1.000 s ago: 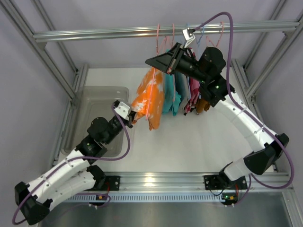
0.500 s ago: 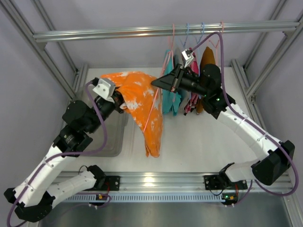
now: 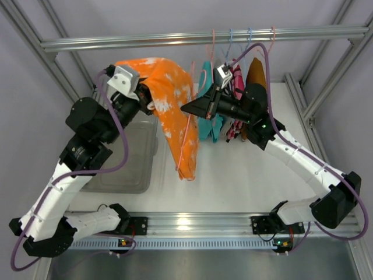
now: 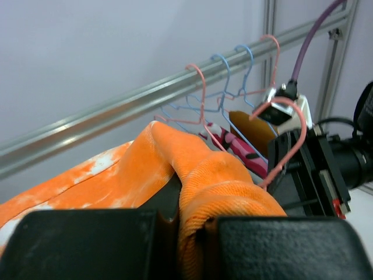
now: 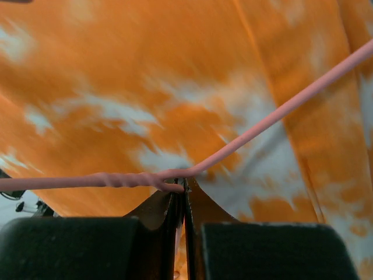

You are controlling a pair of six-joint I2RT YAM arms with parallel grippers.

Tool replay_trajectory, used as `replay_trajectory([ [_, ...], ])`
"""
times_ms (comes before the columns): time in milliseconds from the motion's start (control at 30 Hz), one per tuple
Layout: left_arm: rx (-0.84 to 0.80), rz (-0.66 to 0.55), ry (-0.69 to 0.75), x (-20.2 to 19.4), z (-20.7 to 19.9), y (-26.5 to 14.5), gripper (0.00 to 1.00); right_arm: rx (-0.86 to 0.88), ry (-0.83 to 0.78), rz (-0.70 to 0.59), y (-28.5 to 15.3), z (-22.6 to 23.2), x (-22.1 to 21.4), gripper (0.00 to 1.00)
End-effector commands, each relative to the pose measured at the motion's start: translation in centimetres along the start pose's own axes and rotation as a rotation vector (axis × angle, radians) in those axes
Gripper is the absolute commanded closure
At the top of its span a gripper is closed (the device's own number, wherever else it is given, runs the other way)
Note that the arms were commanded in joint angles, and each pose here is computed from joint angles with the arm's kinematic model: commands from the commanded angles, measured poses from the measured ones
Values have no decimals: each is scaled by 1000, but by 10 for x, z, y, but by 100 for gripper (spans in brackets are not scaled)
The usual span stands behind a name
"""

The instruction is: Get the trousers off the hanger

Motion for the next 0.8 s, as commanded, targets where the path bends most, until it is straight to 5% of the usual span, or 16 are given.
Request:
replay_trajectory([
  [0, 178, -456, 35, 151, 52, -39, 100, 10, -41, 58, 7, -12, -21, 100],
  [400, 504, -496, 307, 209, 116, -92, 100, -2, -51, 87, 7, -17, -32, 100],
  [767, 712, -223, 565, 142, 143, -132, 100, -11, -108, 85, -6, -7, -32, 100],
])
Point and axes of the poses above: each gripper's point midway between its finger pads, its own y axis out along the fingers, its own z axis along the line the jaws close on, x = y × z, the point moved 1 cm from there along -y, back along the fingers, and after that the axes turned 7 degrees about y, right-handed, at the moved point
